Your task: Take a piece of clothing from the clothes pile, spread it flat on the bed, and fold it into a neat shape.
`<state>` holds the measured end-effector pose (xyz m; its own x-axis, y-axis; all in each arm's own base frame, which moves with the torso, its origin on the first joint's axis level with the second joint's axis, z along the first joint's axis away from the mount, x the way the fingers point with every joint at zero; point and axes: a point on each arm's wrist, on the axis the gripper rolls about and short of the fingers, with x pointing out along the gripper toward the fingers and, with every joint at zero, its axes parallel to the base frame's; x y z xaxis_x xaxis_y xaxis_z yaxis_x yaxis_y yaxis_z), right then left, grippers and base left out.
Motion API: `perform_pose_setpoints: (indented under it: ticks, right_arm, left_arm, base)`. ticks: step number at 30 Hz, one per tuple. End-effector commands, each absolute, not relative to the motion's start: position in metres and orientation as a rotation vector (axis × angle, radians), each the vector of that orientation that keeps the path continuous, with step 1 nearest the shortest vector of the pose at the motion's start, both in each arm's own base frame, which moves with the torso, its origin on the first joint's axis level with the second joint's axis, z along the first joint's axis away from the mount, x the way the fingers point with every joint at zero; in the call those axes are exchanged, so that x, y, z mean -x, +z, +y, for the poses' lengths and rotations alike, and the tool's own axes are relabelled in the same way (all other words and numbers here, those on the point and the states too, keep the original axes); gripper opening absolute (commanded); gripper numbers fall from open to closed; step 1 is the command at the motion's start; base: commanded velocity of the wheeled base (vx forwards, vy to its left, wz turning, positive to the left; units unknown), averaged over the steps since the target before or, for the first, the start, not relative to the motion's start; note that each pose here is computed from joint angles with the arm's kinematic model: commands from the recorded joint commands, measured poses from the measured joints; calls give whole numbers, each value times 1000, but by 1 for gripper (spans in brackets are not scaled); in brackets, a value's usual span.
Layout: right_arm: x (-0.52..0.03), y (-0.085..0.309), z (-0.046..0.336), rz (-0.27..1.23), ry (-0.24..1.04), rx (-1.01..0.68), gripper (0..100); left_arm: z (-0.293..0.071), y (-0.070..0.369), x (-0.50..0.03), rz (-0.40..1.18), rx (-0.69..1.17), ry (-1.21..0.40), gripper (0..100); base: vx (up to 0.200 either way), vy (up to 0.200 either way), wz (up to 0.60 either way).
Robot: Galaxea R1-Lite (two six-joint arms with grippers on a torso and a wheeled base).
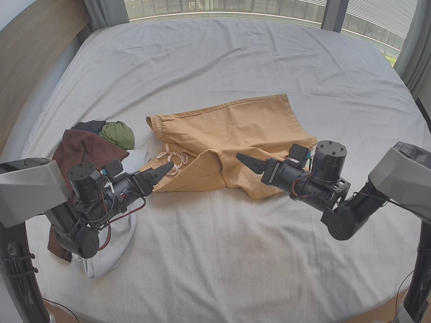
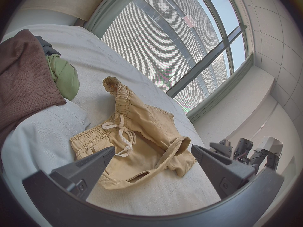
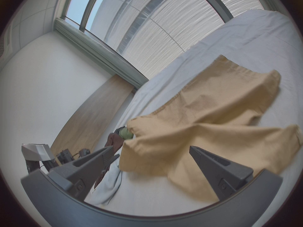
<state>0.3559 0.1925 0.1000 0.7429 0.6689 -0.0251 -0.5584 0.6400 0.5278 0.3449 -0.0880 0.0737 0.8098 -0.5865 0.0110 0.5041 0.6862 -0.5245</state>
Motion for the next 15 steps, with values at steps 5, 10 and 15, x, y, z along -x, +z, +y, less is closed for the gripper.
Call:
perform_pose_setpoints:
  ticks: [5, 10, 15]
  right_arm:
    - [-301, 85, 169, 396, 646, -496, 100]
    - [-310, 54, 175, 444, 605, -487, 100]
    - [-320, 28, 182, 493, 589, -477, 100]
  left_arm:
    - [-89, 74, -345, 161, 537, -616, 100]
    - [-88, 74, -345, 161, 537, -615, 100]
    - [-88, 74, -345, 161, 537, -613, 100]
  base:
    - [0, 0, 0]
    - [0, 0, 0]
    - [0, 0, 0]
